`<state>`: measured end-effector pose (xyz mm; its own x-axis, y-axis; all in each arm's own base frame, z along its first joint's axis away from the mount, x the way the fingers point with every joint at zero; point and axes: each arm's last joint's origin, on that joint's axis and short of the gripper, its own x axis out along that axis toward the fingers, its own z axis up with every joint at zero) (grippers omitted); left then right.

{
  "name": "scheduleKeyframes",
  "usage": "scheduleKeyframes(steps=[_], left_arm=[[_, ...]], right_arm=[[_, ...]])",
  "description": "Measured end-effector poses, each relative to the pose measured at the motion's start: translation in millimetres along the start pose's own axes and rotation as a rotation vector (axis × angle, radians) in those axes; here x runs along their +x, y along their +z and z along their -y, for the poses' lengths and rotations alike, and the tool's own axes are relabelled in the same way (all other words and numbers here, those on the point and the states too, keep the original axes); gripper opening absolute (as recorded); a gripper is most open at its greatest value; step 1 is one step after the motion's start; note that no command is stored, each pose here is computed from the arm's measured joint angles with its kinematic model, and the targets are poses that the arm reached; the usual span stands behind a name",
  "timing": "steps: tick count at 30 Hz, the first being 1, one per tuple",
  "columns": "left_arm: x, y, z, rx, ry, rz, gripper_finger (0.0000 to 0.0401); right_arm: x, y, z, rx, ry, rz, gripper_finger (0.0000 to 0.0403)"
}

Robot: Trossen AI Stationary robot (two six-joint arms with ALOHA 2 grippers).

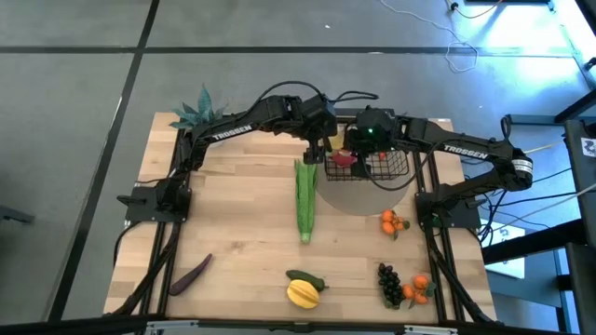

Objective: Build produce basket
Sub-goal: Put the pear into the black wire basket

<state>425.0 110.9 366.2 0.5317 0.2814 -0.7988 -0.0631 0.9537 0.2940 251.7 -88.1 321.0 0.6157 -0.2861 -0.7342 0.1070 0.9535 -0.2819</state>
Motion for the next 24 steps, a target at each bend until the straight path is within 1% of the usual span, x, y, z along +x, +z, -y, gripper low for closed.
scheduleKeyframes(steps=[9, 13, 20, 24], left_arm=[[0.1, 1.1, -0.2, -0.057, -0.001, 0.012, 0.0334], [0.3, -0.7, 0.6, -0.095, -0.008, -0.006, 0.0334], [10.8, -3.7, 5.4, -0.100, -0.012, -0.029, 0.0334], [19.8, -5.5, 7.6, -0.092, -0.013, -0.032, 0.0334]], right_arm=[[-0.5, -0.7, 0.1, -0.045, -0.003, -0.007, 0.0001], [-2.5, -1.1, 0.0, -0.050, -0.004, -0.006, 0.0001], [-3.8, -3.3, -0.6, -0.075, 0.003, -0.025, 0.0001], [-10.5, -2.7, 0.9, -0.101, -0.010, -0.060, 0.0001]])
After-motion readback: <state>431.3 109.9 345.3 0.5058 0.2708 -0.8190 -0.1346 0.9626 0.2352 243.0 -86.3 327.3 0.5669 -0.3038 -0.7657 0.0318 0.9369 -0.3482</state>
